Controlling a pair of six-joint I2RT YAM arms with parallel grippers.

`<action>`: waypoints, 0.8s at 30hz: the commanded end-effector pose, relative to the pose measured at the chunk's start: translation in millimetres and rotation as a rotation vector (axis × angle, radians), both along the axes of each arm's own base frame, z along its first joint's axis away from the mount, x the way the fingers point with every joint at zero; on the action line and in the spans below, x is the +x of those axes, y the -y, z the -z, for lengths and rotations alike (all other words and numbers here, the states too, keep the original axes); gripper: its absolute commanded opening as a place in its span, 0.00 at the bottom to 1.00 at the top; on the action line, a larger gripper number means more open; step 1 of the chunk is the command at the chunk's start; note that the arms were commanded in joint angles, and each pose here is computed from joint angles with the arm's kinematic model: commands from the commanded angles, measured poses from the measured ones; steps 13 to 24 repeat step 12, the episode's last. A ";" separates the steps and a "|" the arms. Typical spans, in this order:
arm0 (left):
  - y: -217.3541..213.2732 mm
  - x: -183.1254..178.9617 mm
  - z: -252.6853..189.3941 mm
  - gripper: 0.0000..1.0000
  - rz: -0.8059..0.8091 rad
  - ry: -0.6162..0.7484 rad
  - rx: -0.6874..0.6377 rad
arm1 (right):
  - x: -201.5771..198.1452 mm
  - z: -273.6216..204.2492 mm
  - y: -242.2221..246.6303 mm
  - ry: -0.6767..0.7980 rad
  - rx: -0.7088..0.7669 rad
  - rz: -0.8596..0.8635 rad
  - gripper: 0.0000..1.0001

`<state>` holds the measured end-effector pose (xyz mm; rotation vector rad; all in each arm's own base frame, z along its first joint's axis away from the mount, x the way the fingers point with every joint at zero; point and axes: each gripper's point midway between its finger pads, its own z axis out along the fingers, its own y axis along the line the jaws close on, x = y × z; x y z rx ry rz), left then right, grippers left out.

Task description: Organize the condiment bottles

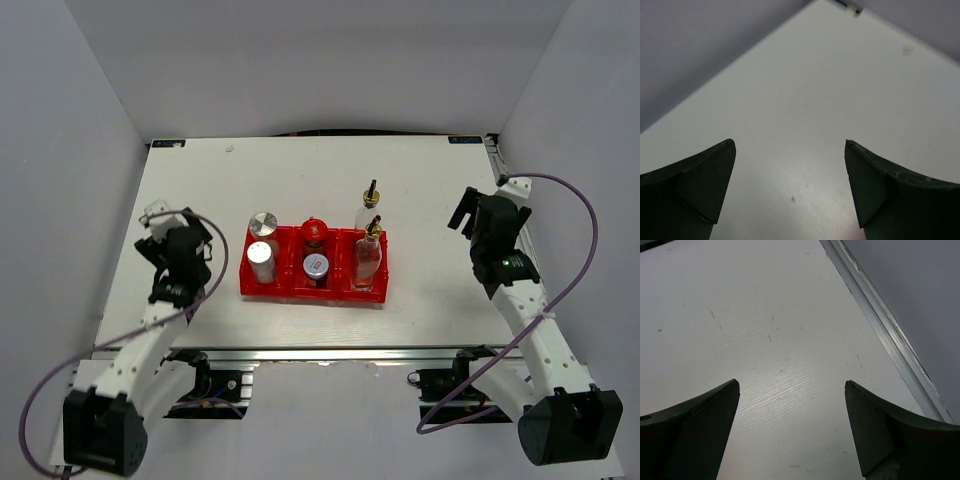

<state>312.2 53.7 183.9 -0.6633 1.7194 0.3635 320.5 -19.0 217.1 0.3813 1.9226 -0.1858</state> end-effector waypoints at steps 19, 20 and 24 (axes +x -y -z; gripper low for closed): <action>-14.8 -47.4 -10.4 0.98 0.042 0.409 0.133 | -34.8 29.0 3.2 0.248 0.161 0.061 0.89; -14.8 -47.4 -10.4 0.98 0.042 0.409 0.133 | -34.8 29.0 3.2 0.248 0.161 0.061 0.89; -14.8 -47.4 -10.4 0.98 0.042 0.409 0.133 | -34.8 29.0 3.2 0.248 0.161 0.061 0.89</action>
